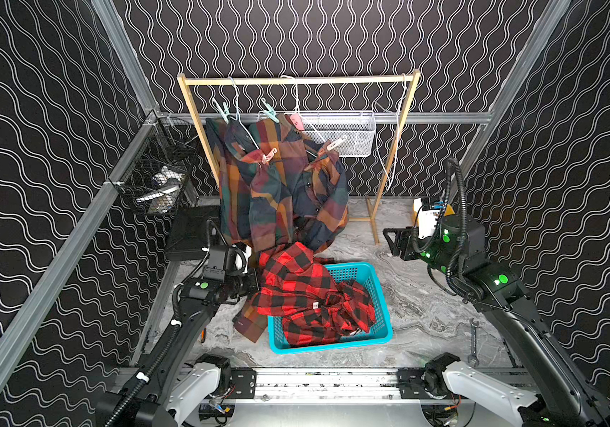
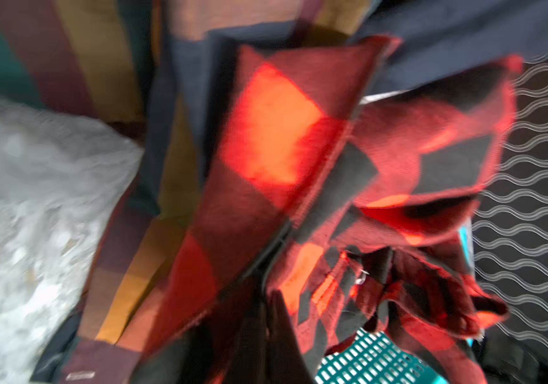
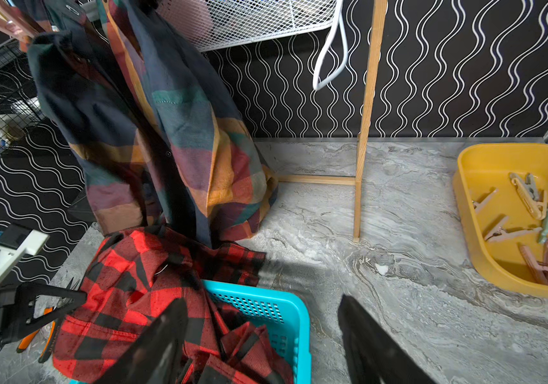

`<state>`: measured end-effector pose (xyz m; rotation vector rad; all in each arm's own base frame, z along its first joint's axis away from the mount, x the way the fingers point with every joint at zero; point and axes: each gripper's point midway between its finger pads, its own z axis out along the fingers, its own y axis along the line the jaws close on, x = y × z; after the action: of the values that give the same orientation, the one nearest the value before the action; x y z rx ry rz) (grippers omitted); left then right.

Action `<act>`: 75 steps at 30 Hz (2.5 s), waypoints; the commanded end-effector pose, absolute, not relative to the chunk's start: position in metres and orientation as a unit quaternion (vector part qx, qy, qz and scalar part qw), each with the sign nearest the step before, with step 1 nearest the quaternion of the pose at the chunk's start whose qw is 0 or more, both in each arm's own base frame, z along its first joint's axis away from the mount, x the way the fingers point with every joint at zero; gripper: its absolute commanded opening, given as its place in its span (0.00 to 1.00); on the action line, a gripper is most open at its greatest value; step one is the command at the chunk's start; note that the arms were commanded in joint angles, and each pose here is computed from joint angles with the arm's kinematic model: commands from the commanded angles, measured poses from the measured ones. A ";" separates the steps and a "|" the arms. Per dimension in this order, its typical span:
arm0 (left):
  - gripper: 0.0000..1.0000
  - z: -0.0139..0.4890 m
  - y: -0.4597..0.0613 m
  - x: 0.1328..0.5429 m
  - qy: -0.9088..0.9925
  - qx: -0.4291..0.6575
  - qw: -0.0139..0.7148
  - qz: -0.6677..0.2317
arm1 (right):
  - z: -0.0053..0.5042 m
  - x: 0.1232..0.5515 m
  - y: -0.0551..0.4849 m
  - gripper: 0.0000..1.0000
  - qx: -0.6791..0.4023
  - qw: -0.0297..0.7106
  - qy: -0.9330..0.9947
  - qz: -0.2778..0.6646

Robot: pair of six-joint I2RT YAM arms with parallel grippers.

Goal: Remove the clothespins securing long-sleeve shirts to the hanger
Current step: Adjust the long-sleeve shirt at the bin, then pick up the hanger from the clothesline.

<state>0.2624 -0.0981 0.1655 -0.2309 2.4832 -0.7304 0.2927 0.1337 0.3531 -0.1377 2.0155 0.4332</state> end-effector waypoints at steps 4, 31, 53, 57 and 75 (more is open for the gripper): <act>0.00 0.207 -0.124 0.267 0.888 -0.051 0.311 -0.335 | 0.364 0.297 0.133 0.73 -0.053 0.531 0.827 0.180; 0.70 0.130 -0.285 0.202 0.913 0.199 0.275 -0.226 | 0.401 0.299 0.167 0.71 -0.125 0.544 0.803 0.211; 0.99 0.416 -0.167 0.248 0.724 0.193 0.660 -0.057 | 0.445 0.448 0.269 0.62 -0.215 0.566 0.754 0.257; 0.99 0.430 -0.149 0.262 0.718 0.171 0.672 -0.054 | 0.440 0.464 0.282 0.62 -0.225 0.564 0.748 0.269; 0.99 0.407 -0.118 0.326 0.755 0.112 0.641 -0.078 | 0.447 0.491 0.292 0.00 -0.213 0.596 0.725 0.272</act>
<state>0.3219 -0.1134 0.3969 0.2637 1.7552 -0.1201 0.4915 0.2988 0.4156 -0.5525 1.7795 0.6422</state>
